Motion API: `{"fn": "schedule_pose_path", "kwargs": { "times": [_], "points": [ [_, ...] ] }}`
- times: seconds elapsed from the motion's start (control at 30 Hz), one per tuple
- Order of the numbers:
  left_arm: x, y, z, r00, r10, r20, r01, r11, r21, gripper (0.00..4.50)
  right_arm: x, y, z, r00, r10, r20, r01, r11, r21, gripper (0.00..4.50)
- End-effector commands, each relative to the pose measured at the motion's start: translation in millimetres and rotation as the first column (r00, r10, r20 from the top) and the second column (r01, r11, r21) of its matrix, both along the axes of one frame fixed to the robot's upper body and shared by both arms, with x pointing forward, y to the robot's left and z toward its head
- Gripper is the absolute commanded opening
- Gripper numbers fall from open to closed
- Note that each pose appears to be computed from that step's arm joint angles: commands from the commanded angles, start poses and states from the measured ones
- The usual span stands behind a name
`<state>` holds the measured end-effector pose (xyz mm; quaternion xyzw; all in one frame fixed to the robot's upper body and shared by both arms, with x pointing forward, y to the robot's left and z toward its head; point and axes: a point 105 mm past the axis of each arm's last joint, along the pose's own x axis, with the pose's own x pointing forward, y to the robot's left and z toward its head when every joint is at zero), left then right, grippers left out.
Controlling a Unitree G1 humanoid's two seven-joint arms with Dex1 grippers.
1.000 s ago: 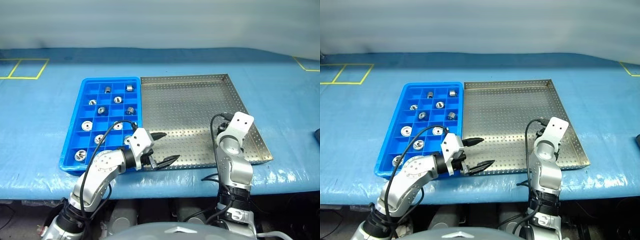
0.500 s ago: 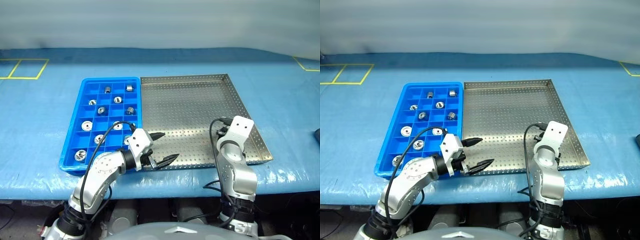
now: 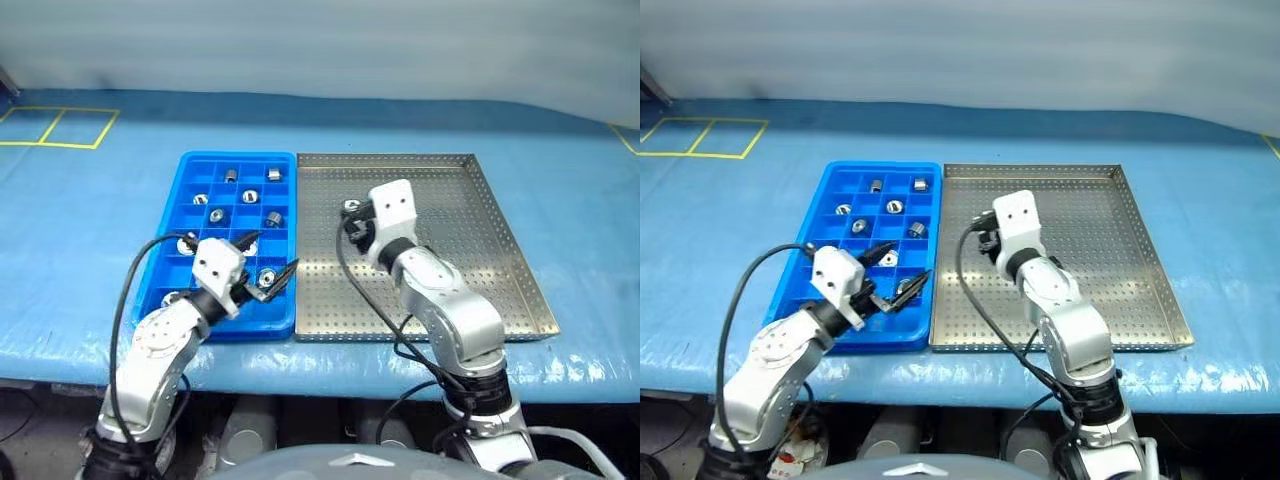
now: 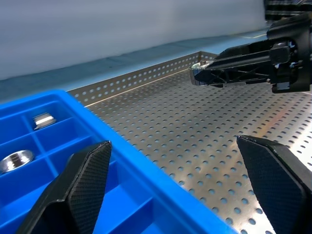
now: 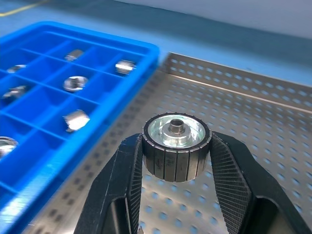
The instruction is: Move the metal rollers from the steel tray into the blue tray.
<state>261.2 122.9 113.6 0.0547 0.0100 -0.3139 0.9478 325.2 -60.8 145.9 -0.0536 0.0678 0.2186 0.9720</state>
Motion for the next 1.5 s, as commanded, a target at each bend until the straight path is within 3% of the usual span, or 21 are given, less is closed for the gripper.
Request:
{"fn": "schedule_pose_path", "kwargs": {
  "times": [0.03, 0.17, 0.4, 0.57, 1.13, 1.17, 1.37, 1.5],
  "points": [
    [-13, 12, 17, 0.999, 0.02, 0.041, -0.02, 1.0, 0.0, 4.5, -8, 31, 15, 0.985, 0.165, 0.041, -0.166, 0.986, 0.031, 1.68],
    [-28, 34, 15, 0.996, 0.086, -0.001, -0.086, 0.996, 0.025, 4.5, -28, 68, 11, 0.931, 0.364, 0.01, -0.364, 0.929, 0.067, 1.68],
    [-51, 41, 3, 0.992, 0.08, -0.096, -0.069, 0.991, 0.111, 4.5, -51, 103, -8, 0.831, 0.555, -0.041, -0.554, 0.832, 0.034, 1.68],
    [-59, 43, -1, 0.989, 0.069, -0.133, -0.051, 0.989, 0.139, 4.5, -53, 104, -17, 0.808, 0.586, -0.068, -0.585, 0.81, 0.036, 1.68],
    [-54, 37, 2, 0.991, 0.036, -0.131, -0.021, 0.994, 0.11, 4.5, -65, 79, -39, 0.804, 0.567, -0.182, -0.566, 0.822, 0.063, 1.68],
    [-54, 37, 2, 0.991, 0.035, -0.131, -0.02, 0.994, 0.112, 4.5, -65, 78, -40, 0.805, 0.564, -0.184, -0.563, 0.824, 0.063, 2.41],
    [-50, 35, 3, 0.992, 0.015, -0.127, 0.0, 0.994, 0.113, 4.5, -60, 68, -33, 0.828, 0.538, -0.158, -0.538, 0.842, 0.049, 4.34],
    [-43, 33, 5, 0.994, -0.006, -0.112, 0.019, 0.993, 0.12, 4.5, -54, 56, -20, 0.854, 0.513, -0.09, -0.512, 0.858, 0.033, 4.47]
  ]
}}
